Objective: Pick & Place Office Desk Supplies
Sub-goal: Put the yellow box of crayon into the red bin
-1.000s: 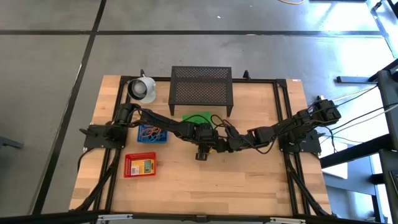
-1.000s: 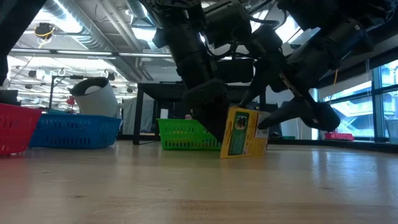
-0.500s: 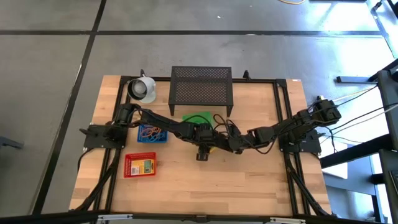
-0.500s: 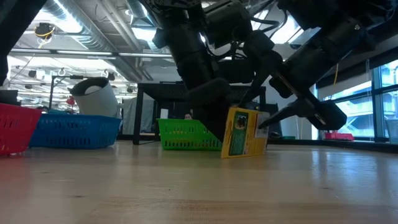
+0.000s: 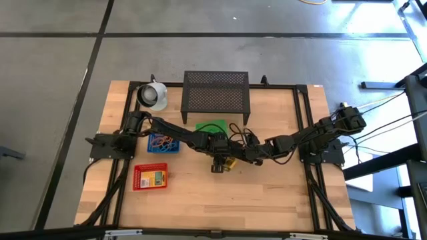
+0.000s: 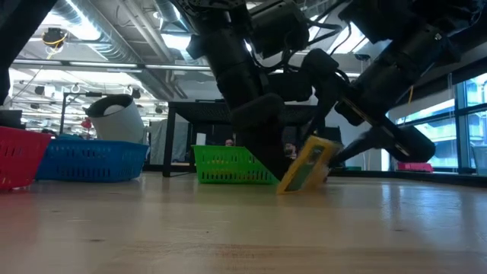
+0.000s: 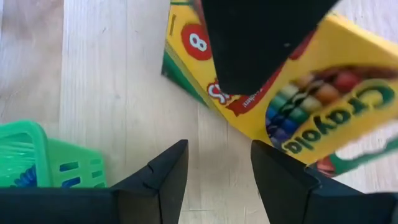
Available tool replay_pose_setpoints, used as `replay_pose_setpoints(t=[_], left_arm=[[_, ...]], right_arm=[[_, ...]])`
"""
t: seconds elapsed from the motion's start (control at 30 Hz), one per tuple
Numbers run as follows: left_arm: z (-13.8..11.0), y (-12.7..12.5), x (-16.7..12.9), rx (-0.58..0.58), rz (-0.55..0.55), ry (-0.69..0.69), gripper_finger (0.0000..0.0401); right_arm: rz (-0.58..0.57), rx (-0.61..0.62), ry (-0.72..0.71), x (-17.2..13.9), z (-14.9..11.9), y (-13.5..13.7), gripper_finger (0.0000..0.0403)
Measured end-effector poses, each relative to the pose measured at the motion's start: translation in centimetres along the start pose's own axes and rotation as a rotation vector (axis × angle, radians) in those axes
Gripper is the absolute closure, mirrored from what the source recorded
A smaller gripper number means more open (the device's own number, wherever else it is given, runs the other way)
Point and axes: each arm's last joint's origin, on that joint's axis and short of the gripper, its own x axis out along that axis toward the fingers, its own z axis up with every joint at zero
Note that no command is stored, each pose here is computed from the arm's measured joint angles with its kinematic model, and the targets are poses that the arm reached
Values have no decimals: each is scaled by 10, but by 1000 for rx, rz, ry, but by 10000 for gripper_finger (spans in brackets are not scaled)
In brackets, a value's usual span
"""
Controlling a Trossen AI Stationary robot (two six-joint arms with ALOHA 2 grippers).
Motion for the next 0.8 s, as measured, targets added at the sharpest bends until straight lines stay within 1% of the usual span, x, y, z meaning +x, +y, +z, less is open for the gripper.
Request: replay_pose_setpoints(t=[0.13,0.23,0.6,0.8], left_arm=[[1,1,-4,-5,0,-8,230],[1,1,-5,-9,0,-8,230],[2,1,-6,-28,-1,-13,230],[3,2,-18,-28,-4,-13,230]], right_arm=[[-2,-13,-8,0,0,0,187],[-7,-18,-14,0,1,-1,203],[-15,-50,-16,0,1,-2,315],[-4,-64,-15,-1,1,-1,355]])
